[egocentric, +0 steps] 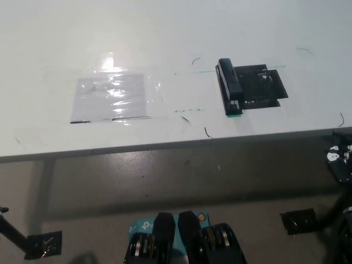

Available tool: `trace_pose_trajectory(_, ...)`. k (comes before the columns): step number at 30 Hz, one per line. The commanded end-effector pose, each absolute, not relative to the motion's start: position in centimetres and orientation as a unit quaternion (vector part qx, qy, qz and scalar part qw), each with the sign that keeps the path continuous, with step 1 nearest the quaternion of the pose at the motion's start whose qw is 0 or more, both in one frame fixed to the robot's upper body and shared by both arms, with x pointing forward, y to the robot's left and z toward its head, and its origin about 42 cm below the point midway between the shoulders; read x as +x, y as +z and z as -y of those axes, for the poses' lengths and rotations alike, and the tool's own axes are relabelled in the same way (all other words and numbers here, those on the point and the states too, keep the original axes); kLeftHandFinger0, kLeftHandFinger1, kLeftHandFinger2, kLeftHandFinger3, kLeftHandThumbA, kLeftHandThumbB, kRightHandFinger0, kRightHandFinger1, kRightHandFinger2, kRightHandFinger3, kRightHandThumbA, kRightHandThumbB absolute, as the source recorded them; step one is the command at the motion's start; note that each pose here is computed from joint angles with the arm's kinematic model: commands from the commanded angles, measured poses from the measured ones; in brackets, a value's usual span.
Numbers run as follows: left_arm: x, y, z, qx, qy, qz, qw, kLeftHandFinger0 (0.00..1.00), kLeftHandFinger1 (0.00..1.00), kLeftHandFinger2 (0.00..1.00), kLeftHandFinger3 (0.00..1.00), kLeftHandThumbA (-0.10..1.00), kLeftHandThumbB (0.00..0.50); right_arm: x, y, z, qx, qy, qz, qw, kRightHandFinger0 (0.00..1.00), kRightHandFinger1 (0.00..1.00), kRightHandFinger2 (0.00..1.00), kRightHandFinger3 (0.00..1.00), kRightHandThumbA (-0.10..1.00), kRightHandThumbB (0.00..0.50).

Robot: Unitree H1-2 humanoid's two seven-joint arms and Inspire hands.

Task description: A stapler is kept infront of the robot on the black mark on the desk and the robot uses its right hand to lift the top of the stapler to open it

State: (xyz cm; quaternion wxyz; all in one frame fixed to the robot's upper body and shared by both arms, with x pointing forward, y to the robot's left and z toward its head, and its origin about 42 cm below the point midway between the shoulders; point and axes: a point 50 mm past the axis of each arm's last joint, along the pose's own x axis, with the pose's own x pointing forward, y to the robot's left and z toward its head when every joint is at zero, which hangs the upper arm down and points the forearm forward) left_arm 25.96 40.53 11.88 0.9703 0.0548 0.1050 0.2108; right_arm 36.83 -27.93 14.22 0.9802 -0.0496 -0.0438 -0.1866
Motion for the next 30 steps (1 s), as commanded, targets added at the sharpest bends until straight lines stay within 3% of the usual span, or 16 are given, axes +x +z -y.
trace_pose_trajectory(1,26.3,13.4,-40.7,0.064,0.210,-0.082,0.972,0.20,0.21,0.42,0.68,0.37,0.000,38.8,18.7,26.0,-0.051,-0.154,0.110,0.981,0.23,0.27,0.39,0.65,0.20,0.000)
trace_pose_trajectory(4,26.3,13.3,-40.8,0.062,0.209,-0.081,0.972,0.18,0.19,0.40,0.66,0.36,0.000,40.0,22.3,23.5,-0.038,-0.120,0.166,0.978,0.23,0.27,0.37,0.64,0.17,0.000)
trace_pose_trajectory(11,26.3,13.2,-40.7,0.061,0.206,-0.079,0.974,0.15,0.19,0.44,0.72,0.36,0.000,41.1,28.6,19.4,0.002,-0.068,0.218,0.974,0.22,0.25,0.36,0.66,0.26,0.001)
trace_pose_trajectory(16,26.1,13.0,-40.5,0.055,0.211,-0.080,0.973,0.16,0.19,0.44,0.70,0.36,0.000,41.2,31.1,16.6,0.068,-0.017,0.176,0.982,0.30,0.33,0.43,0.74,0.23,0.000)
trace_pose_trajectory(19,26.2,13.0,-40.5,0.056,0.211,-0.081,0.972,0.17,0.18,0.43,0.70,0.35,0.000,42.5,29.8,14.6,0.150,0.009,0.100,0.984,0.35,0.37,0.48,0.79,0.17,0.000)
trace_pose_trajectory(23,26.2,13.0,-40.5,0.060,0.208,-0.080,0.973,0.19,0.19,0.43,0.70,0.36,0.000,43.1,29.1,13.7,0.193,0.012,0.054,0.980,0.38,0.39,0.51,0.81,0.18,0.000)
trace_pose_trajectory(26,26.2,13.0,-40.5,0.054,0.211,-0.084,0.972,0.18,0.20,0.44,0.71,0.36,0.000,44.0,26.9,12.3,0.315,0.010,-0.017,0.949,0.42,0.49,0.67,0.91,0.17,0.000)
trace_pose_trajectory(30,26.5,13.1,-40.3,0.059,0.211,-0.077,0.973,0.15,0.18,0.43,0.69,0.36,0.000,44.6,25.5,11.3,0.387,-0.014,-0.071,0.919,0.50,0.56,0.77,0.95,0.14,0.000)
